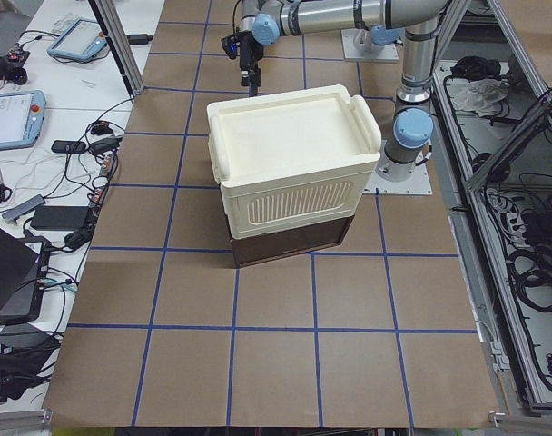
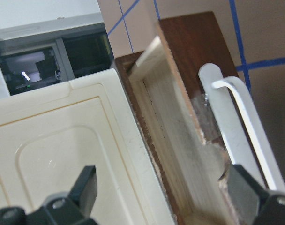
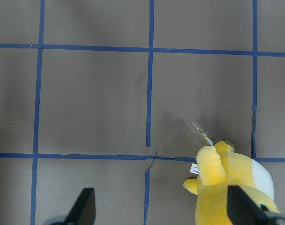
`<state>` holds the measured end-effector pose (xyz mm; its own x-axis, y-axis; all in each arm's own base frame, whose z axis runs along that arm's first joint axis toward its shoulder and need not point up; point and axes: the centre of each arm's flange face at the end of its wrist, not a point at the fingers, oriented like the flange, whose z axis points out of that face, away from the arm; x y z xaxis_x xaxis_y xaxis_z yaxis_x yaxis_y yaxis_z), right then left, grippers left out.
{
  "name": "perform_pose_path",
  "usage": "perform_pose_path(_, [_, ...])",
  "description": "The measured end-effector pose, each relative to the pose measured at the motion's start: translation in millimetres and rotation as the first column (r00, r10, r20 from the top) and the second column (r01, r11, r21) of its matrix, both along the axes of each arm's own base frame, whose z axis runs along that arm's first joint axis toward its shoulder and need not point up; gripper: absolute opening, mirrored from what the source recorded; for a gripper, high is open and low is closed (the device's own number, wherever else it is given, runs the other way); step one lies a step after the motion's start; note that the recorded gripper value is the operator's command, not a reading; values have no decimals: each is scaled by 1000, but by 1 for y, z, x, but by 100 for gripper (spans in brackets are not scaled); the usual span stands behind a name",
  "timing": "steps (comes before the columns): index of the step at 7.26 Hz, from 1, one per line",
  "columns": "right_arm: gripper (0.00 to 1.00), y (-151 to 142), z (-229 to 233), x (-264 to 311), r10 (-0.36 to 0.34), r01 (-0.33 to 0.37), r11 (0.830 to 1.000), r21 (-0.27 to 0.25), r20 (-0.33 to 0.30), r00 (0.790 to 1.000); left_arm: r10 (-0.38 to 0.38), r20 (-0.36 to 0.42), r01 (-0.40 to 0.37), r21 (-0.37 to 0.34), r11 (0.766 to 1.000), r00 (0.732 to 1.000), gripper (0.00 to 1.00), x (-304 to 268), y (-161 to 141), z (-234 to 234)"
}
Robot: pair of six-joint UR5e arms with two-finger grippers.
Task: Pull drawer sideways
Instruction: 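Open the left gripper and lift it off the handle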
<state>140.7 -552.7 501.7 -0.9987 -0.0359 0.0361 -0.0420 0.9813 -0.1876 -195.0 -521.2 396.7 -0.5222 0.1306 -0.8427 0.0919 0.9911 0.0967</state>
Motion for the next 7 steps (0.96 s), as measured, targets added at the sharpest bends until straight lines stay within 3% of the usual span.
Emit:
perform_pose_path(1, [100, 0, 0, 0, 0, 0, 1000, 0, 0, 1000, 72, -142, -81, -57, 995, 987, 100, 17, 0, 38])
perform_pose_path(2, [100, 0, 0, 0, 0, 0, 1000, 0, 0, 1000, 130, -302, -166, -98, 981, 944, 100, 36, 2, 74])
perform_pose_path(3, [100, 0, 0, 0, 0, 0, 1000, 0, 0, 1000, 166, -455, -243, -115, 963, 875, 100, 49, 9, 102])
perform_pose_path(5, [100, 0, 0, 0, 0, 0, 1000, 0, 0, 1000, 217, -685, -378, -91, 921, 695, 100, 77, 17, 128])
perform_pose_path(6, [100, 0, 0, 0, 0, 0, 1000, 0, 0, 1000, 210, -752, -418, -94, 904, 625, 100, 91, 17, 138])
perform_pose_path(7, [100, 0, 0, 0, 0, 0, 1000, 0, 0, 1000, 182, -789, -439, -122, 890, 587, 100, 100, 14, 146])
